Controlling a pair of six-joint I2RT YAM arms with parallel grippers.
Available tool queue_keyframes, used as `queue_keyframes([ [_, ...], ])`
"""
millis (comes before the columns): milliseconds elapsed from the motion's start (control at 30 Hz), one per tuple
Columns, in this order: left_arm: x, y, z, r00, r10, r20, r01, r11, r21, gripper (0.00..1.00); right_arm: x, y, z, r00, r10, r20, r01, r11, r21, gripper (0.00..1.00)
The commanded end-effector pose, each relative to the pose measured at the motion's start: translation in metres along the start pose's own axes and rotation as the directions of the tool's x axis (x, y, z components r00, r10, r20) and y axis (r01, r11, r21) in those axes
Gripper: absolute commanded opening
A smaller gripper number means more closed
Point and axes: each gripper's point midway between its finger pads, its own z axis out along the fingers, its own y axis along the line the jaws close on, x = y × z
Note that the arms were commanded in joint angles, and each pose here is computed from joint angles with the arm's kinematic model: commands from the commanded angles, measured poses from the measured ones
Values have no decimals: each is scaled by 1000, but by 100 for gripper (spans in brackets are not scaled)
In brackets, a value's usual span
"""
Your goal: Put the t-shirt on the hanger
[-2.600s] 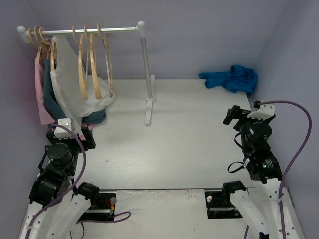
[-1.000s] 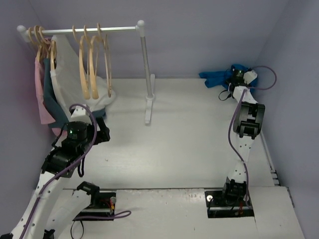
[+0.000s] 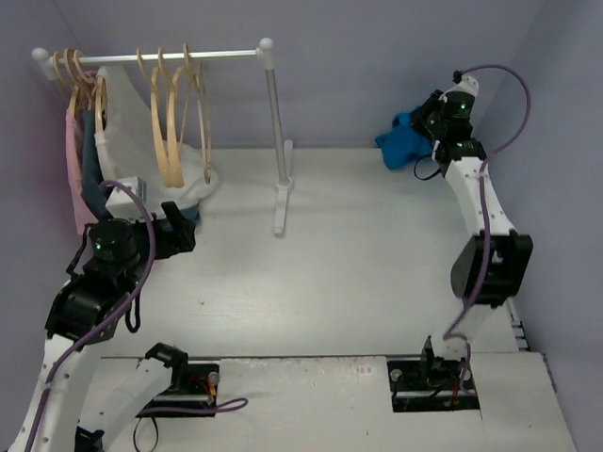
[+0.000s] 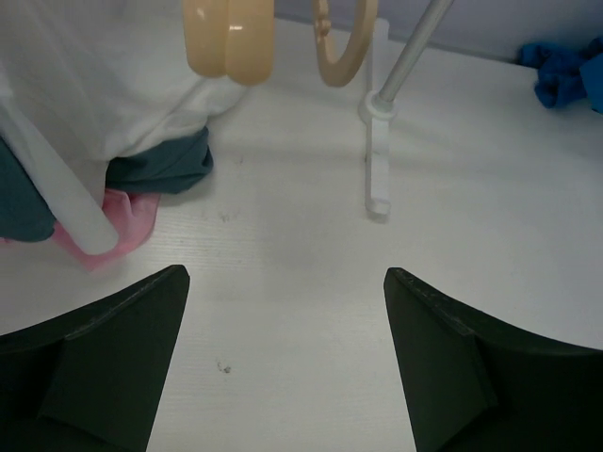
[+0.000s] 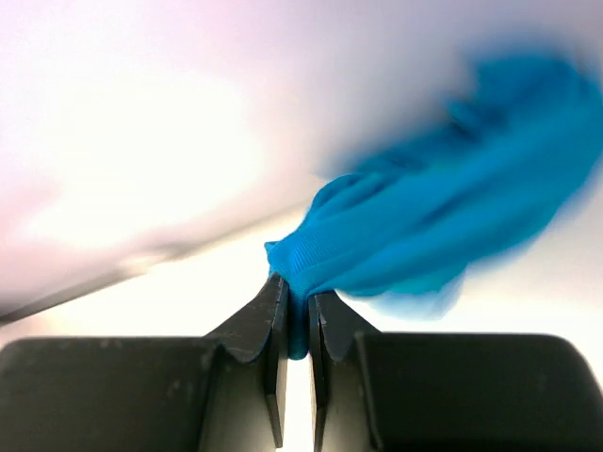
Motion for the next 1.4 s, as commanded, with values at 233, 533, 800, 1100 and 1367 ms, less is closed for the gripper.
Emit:
queue_keyframes([
  [233, -30, -24, -14, 998, 23, 55, -29, 993, 118, 80, -31, 246, -213, 977, -189, 95, 194, 617, -762, 0],
  [533, -26, -32, -17, 998, 48, 46, -55, 983, 175, 80, 69, 252, -274, 937, -349, -3, 164, 446, -880, 0],
  [800, 8, -25, -5, 999, 43, -29, -38, 987, 156, 80, 272, 154, -328, 721, -570, -395, 22, 588, -808, 1],
  [1100, 55, -28, 29, 981, 55, -189, -25, 987, 159, 80, 308, 123, -341, 689, -597, -412, 198, 701, -685, 84],
  [1367, 77, -68, 81, 958, -34, -283, 95, 974, 204, 80, 257, 86, -249, 789, -498, -360, 361, 850, -383, 55],
])
